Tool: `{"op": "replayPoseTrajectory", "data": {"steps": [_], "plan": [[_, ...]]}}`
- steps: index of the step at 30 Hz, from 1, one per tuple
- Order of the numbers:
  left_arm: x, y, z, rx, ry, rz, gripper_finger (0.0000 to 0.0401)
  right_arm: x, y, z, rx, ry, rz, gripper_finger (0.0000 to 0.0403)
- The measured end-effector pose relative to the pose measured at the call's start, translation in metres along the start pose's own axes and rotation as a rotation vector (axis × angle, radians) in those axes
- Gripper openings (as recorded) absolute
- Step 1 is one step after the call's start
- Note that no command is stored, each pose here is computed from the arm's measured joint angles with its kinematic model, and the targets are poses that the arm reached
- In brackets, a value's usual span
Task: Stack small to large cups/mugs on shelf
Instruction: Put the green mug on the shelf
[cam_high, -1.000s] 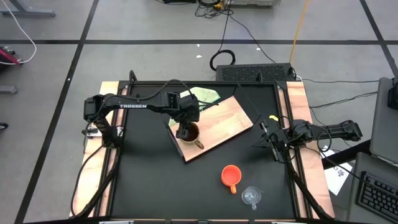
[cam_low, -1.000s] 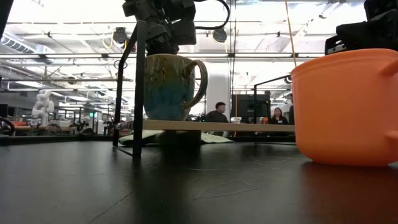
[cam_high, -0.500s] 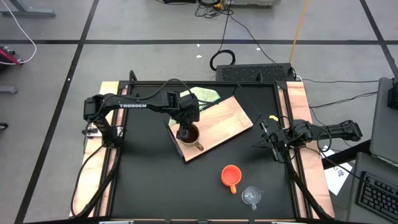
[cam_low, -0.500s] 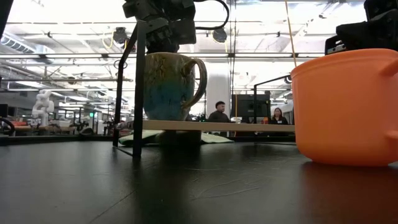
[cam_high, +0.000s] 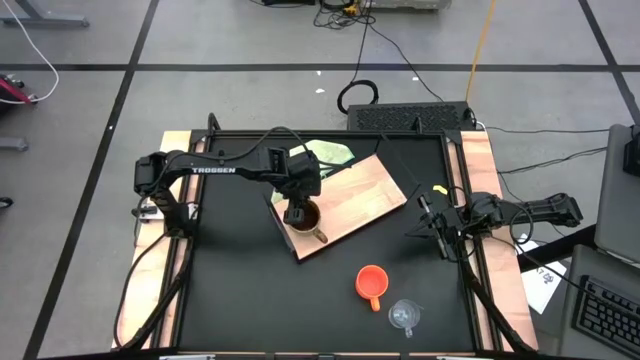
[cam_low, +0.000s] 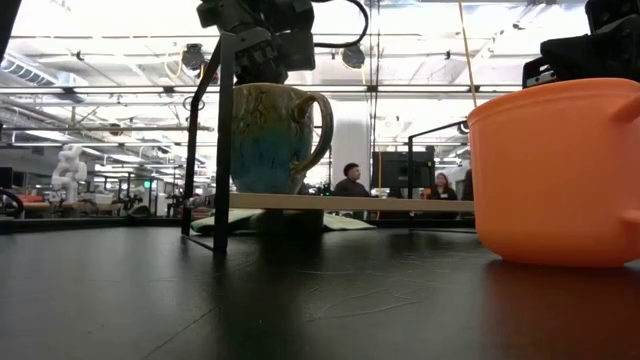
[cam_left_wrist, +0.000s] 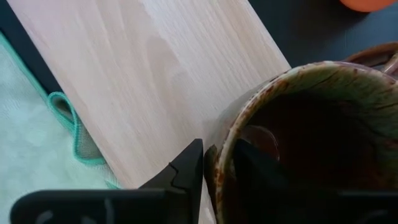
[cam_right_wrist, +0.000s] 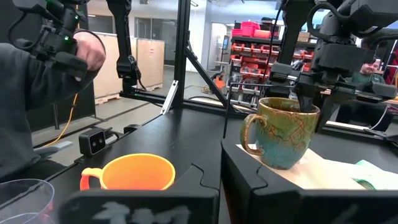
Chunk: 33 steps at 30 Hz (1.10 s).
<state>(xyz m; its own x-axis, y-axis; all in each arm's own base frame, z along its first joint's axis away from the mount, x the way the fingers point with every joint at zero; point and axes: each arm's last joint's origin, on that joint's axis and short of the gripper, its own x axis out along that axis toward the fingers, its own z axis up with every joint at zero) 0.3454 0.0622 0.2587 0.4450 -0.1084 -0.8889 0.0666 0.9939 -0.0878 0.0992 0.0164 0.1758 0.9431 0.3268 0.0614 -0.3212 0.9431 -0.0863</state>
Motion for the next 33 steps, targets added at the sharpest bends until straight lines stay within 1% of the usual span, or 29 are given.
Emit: {"op": "replayPoseTrajectory", "data": {"steps": [3,7,12,16,20,28,33], "plan": [[-0.0003,0.0004,0.0002,0.001,0.002,0.014,0.0126,0.0,0.0,0.0,0.0,0.0,0.0,0.0],[-0.0003,0.0008,0.0001,-0.009,0.004,0.028,0.0195,0.0,0.0,-0.0007,0.008,0.007,0.0,0.0],[-0.0004,0.0027,-0.0003,-0.017,0.017,0.094,0.0274,0.0,0.0001,-0.0014,0.01,0.014,0.001,0.0],[-0.0004,0.0029,-0.0003,-0.028,0.018,0.102,0.0314,0.0,0.0001,-0.0014,0.01,0.014,0.001,0.0],[-0.0005,0.003,-0.0006,-0.035,0.021,0.107,0.0332,0.0,0.0001,-0.0014,0.01,0.014,0.0,0.0],[-0.0007,0.003,-0.0019,-0.038,0.036,0.115,0.0322,0.0,0.0001,-0.0014,0.01,0.014,0.001,0.0],[-0.0078,0.0017,0.0003,-0.058,0.056,0.111,0.0322,0.0,0.0001,-0.0014,0.008,0.014,0.001,0.0]]}}
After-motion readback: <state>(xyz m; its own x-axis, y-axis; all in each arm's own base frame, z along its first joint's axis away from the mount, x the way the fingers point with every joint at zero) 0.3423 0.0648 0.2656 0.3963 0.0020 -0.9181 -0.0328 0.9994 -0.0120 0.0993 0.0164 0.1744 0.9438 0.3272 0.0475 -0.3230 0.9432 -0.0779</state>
